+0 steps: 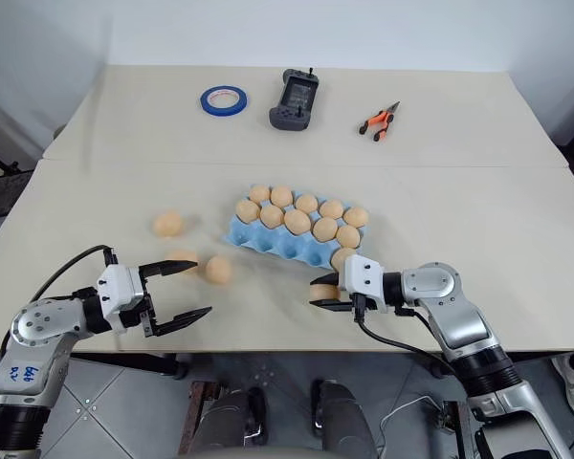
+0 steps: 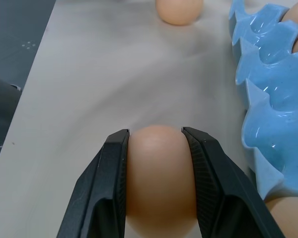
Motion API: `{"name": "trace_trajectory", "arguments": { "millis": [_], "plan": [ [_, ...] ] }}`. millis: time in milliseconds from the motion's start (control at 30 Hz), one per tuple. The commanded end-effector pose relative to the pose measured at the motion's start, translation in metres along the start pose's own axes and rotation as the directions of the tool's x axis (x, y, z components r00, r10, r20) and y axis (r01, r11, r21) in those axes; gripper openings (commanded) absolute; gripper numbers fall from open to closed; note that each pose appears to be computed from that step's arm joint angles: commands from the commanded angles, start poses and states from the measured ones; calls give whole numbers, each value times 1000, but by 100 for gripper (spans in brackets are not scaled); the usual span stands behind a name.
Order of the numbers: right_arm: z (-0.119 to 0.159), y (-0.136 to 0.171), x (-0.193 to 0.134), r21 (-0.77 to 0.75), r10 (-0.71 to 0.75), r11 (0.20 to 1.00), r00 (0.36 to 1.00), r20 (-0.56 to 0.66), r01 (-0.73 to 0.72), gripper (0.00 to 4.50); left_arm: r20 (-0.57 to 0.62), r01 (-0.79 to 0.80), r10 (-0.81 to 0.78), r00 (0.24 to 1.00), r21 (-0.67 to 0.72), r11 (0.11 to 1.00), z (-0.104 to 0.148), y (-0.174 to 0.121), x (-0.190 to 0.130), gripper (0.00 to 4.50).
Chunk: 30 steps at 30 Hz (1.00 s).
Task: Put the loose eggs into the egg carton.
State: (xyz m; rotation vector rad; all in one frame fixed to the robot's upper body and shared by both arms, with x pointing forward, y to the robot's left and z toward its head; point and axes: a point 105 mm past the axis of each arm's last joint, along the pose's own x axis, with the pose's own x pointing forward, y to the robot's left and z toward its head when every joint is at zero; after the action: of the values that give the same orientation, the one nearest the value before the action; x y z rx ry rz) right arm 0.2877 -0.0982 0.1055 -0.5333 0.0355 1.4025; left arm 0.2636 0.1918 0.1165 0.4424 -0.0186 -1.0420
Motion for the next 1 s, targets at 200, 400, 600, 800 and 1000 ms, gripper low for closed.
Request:
{"name": "trace_trajectory", "arguments": {
  "millis": [200, 400, 600, 800, 1000],
  "plan": [
    [43, -51, -4, 4, -189, 982, 970, 153, 190, 130, 20, -70, 70, 997, 6, 998, 7, 7, -6, 450],
    [28, -69, -1, 3, -246, 969, 965, 86, 247, 130, 23, -78, 78, 997, 3, 997, 8, 6, -5, 450],
    [44, -69, -12, -10, -252, 967, 956, 153, 256, 341, 24, -119, 119, 993, -3, 993, 9, 10, -10, 450],
    [42, -48, -61, -10, -257, 965, 949, 182, 263, 448, 8, -173, 173, 985, -22, 985, 7, 18, -24, 450],
    [11, -8, -106, 16, -229, 973, 971, 68, 228, 448, -32, -255, 253, 967, -53, 966, 2, 30, -51, 450]
  ]
}}
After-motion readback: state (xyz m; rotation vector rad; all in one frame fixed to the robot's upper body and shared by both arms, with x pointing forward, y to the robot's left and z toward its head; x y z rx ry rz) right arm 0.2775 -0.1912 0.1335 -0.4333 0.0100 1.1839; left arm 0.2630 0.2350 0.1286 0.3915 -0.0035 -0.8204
